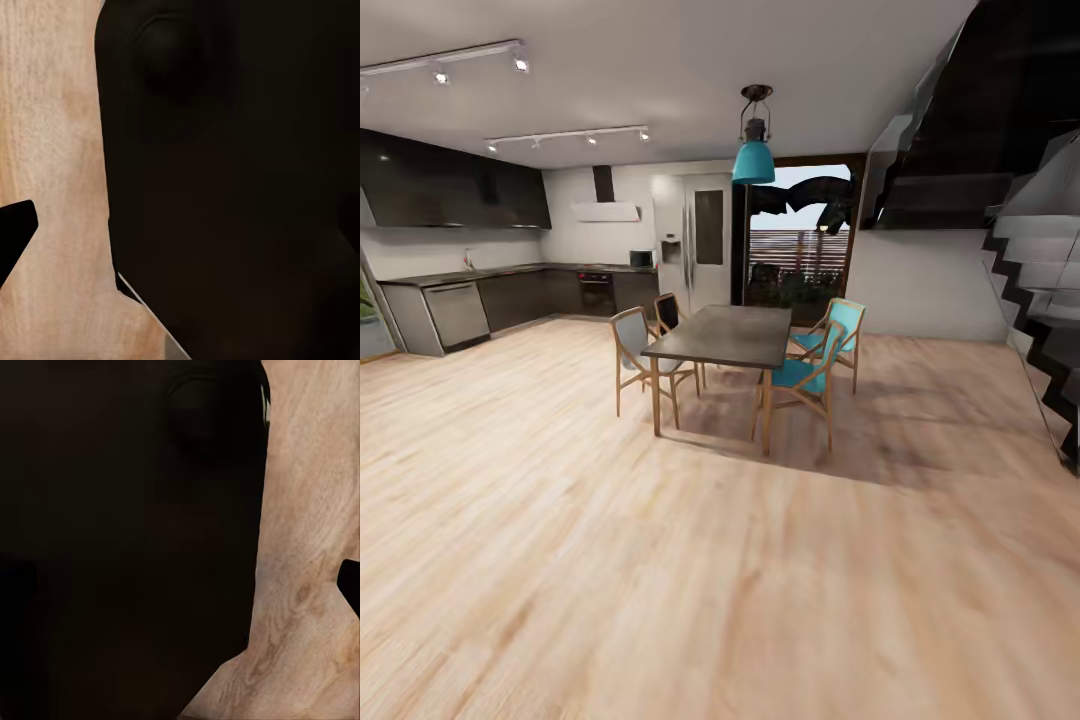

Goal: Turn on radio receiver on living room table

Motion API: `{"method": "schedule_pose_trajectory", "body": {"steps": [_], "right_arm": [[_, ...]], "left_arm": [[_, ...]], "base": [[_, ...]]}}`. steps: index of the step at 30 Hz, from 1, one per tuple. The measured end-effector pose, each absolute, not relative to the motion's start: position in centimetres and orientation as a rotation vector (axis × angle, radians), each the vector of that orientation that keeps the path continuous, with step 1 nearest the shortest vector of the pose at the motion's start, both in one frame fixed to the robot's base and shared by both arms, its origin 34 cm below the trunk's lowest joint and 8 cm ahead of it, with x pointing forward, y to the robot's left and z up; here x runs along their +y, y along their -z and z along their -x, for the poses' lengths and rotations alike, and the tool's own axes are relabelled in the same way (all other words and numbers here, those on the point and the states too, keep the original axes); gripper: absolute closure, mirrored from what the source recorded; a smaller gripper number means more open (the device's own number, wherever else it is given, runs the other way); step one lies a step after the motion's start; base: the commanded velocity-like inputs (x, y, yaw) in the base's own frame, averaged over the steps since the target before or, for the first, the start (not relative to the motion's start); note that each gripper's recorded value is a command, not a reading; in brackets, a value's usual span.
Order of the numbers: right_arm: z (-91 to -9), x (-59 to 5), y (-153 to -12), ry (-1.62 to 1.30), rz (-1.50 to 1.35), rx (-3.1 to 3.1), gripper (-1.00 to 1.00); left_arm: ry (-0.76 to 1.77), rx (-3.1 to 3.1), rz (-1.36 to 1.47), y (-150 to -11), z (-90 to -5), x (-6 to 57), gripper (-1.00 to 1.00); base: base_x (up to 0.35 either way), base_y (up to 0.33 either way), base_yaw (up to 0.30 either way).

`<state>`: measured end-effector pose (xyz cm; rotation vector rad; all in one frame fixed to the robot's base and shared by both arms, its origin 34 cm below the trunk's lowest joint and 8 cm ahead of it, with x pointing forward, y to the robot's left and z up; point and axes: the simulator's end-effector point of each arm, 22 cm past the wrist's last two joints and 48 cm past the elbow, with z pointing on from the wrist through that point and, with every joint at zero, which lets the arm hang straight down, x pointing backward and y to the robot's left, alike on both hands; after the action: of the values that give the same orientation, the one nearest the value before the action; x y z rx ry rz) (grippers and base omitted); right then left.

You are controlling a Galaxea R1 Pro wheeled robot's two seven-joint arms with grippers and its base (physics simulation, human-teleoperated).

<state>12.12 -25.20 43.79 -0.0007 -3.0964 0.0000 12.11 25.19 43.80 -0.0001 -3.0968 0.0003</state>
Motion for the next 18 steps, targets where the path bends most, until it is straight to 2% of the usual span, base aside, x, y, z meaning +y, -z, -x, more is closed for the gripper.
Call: {"method": "schedule_pose_trajectory", "body": {"steps": [11,18], "right_arm": [[-15.0,-20.4,-43.9,0.095,0.003,-3.116,-1.00],[-15.0,-20.4,-43.9,0.095,-0.006,-3.117,-1.00]], "left_arm": [[-0.099,-3.073,-0.007,-44.1,-10.3,20.3,-1.00],[-0.138,-3.067,-0.003,-44.2,-10.2,18.6,-1.00]], "base": [[0.000,0.000,0.000],[0.000,0.000,0.000]]}}
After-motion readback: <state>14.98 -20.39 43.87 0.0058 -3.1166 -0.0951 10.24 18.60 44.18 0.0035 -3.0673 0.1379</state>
